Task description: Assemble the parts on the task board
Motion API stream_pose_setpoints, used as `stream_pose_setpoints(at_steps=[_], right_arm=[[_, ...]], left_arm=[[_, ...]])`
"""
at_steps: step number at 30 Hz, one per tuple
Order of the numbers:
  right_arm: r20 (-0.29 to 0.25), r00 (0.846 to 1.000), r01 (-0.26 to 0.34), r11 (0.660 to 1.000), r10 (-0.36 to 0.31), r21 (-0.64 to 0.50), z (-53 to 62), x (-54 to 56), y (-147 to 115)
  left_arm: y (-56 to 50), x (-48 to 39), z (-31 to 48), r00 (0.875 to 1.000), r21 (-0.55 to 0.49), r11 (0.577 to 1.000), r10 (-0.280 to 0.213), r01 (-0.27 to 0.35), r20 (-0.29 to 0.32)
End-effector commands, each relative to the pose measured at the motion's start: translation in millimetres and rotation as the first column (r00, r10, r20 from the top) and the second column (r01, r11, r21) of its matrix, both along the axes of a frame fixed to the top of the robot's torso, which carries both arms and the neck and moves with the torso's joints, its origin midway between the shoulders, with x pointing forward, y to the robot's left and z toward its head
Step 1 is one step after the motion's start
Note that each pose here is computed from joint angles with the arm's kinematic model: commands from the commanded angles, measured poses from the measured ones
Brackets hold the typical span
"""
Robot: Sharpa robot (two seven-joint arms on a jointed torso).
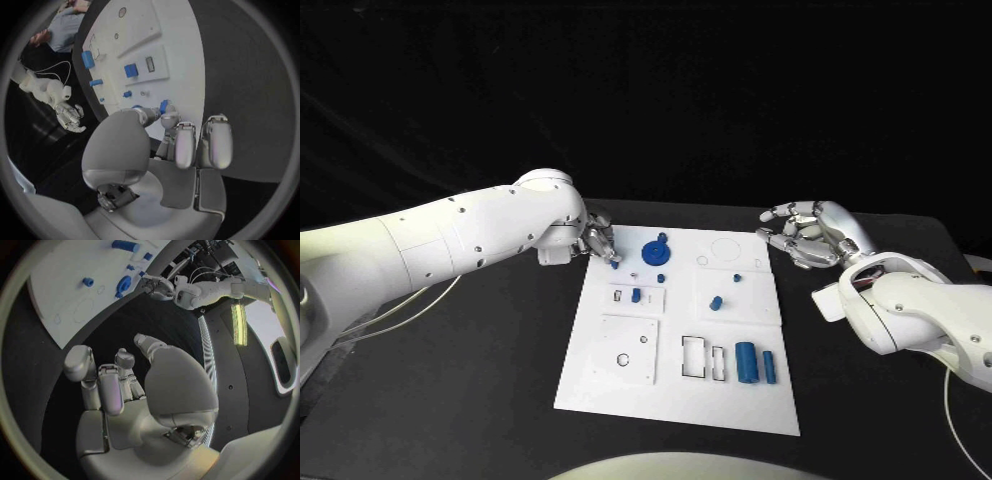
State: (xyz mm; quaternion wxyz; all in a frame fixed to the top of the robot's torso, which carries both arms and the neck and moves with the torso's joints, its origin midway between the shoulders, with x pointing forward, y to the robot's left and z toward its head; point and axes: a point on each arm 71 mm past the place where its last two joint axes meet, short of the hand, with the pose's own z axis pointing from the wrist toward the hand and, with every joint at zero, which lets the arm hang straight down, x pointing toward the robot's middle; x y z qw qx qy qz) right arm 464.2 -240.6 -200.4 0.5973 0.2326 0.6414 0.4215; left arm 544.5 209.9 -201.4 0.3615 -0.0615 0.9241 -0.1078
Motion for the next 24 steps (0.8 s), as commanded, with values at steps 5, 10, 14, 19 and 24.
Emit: stream_pose_setpoints(at_steps=[5,10,14,19,24], right_arm=[[0.007,1.0,-0.012,1.0,0.012,-0.005,0.0,-0.5,0.8],[0.006,1.0,-0.011,1.0,0.011,-0.006,-0.1,-0.6,0.2],[0.006,1.0,-0.009,1.0,0.009,-0.006,-0.1,-0.7,-0.5],[0.005,1.0,-0.007,1.0,0.007,-0.007,-0.2,-0.6,-1.3],[0.004,1.0,-0.005,1.0,0.005,-0.008,-0.3,-0.5,-1.9]], left_arm=[[3.6,-6.3,5.1,0.999,-0.1,0.994,0.046,-0.045,0.013],[8.4,-17.0,9.6,0.997,-0.176,0.982,0.078,-0.074,0.015],[10.1,-30.6,12.9,0.996,-0.235,0.969,0.088,-0.079,0.027],[11.2,-47.3,11.9,0.994,-0.27,0.961,0.079,-0.057,0.07],[12.5,-60.8,9.9,0.989,-0.28,0.96,0.066,-0.026,0.135]])
